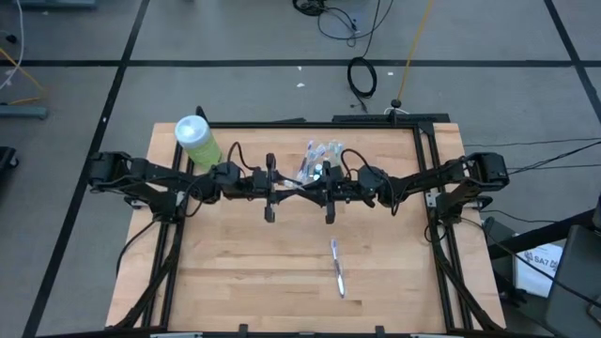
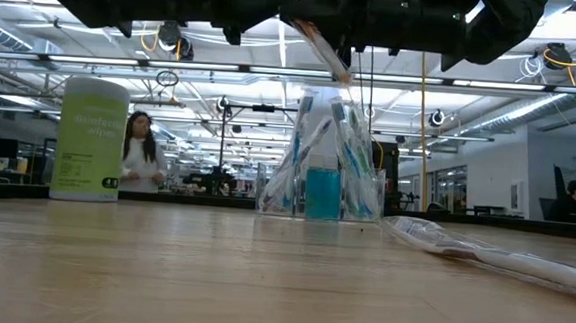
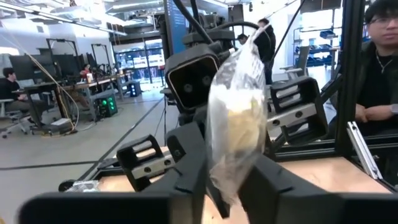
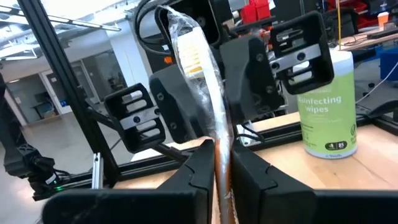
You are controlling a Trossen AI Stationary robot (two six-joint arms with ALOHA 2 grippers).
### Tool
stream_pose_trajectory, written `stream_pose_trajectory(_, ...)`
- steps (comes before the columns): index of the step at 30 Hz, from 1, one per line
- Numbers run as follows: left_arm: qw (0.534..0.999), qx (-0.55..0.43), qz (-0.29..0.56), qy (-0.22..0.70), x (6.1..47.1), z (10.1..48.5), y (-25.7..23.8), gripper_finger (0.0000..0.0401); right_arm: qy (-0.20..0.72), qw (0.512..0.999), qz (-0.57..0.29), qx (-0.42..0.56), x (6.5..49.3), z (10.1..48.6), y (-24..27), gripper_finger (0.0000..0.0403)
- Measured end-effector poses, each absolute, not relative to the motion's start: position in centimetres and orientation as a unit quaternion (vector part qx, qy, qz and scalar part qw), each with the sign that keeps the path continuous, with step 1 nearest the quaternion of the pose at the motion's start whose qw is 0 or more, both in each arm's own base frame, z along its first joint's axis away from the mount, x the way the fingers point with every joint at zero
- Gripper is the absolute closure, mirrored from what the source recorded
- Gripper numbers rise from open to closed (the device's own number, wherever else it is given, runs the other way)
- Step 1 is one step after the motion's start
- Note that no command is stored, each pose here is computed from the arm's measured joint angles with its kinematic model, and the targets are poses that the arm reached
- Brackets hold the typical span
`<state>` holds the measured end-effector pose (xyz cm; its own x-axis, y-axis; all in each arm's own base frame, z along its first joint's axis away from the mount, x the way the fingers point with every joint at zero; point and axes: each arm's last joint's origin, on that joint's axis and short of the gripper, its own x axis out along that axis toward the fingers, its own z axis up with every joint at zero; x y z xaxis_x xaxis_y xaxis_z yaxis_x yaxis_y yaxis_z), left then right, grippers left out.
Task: Pick & Place toothbrushing station
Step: Put the orange toothbrush into the transparent organizer
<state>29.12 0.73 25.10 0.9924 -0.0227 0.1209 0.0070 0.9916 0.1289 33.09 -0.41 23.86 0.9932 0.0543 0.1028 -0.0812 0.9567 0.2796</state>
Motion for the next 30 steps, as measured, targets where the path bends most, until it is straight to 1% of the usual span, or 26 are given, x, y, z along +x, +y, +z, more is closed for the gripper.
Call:
stream_pose_trajectory(5, 0.997, 0.062, -0.009, -0.045, 29.1, 24.8, 0.7, 0.0372, -0.042, 0.988, 0.034, 0.142, 33.1, 23.8, -0.4, 0.0373)
stream_pose_trajectory(8, 0.997, 0.060, -0.012, -0.042, 29.1, 24.8, 0.7, 0.0391, -0.038, 0.989, 0.034, 0.142, 33.1, 23.7, -0.4, 0.0365)
stream_pose_trajectory(10, 0.997, 0.060, -0.010, -0.041, 29.1, 24.7, 0.7, 0.0390, -0.036, 0.989, 0.033, 0.140, 33.1, 23.6, -0.4, 0.0359)
stream_pose_trajectory(15, 0.998, 0.050, 0.014, -0.031, 29.2, 24.6, 0.8, 0.0369, -0.020, 0.990, 0.027, 0.140, 33.1, 23.3, -0.5, 0.0339)
stream_pose_trajectory(21, 0.999, 0.048, 0.025, 0.000, 29.2, 24.0, 1.0, 0.0393, 0.008, 0.990, -0.008, 0.141, 33.0, 22.9, -1.0, 0.0305)
stream_pose_trajectory(26, 0.996, 0.050, 0.071, 0.008, 29.2, 23.8, 1.2, 0.0372, 0.027, 0.991, -0.026, 0.126, 32.6, 23.0, -1.5, 0.0275)
stream_pose_trajectory(28, 0.995, 0.050, 0.089, 0.015, 29.1, 23.7, 1.4, 0.0371, 0.044, 0.993, -0.032, 0.109, 32.2, 23.2, -1.6, 0.0267)
stream_pose_trajectory(30, 0.994, 0.051, 0.093, 0.020, 29.1, 23.6, 1.4, 0.0380, 0.055, 0.994, -0.033, 0.090, 31.9, 23.5, -1.7, 0.0260)
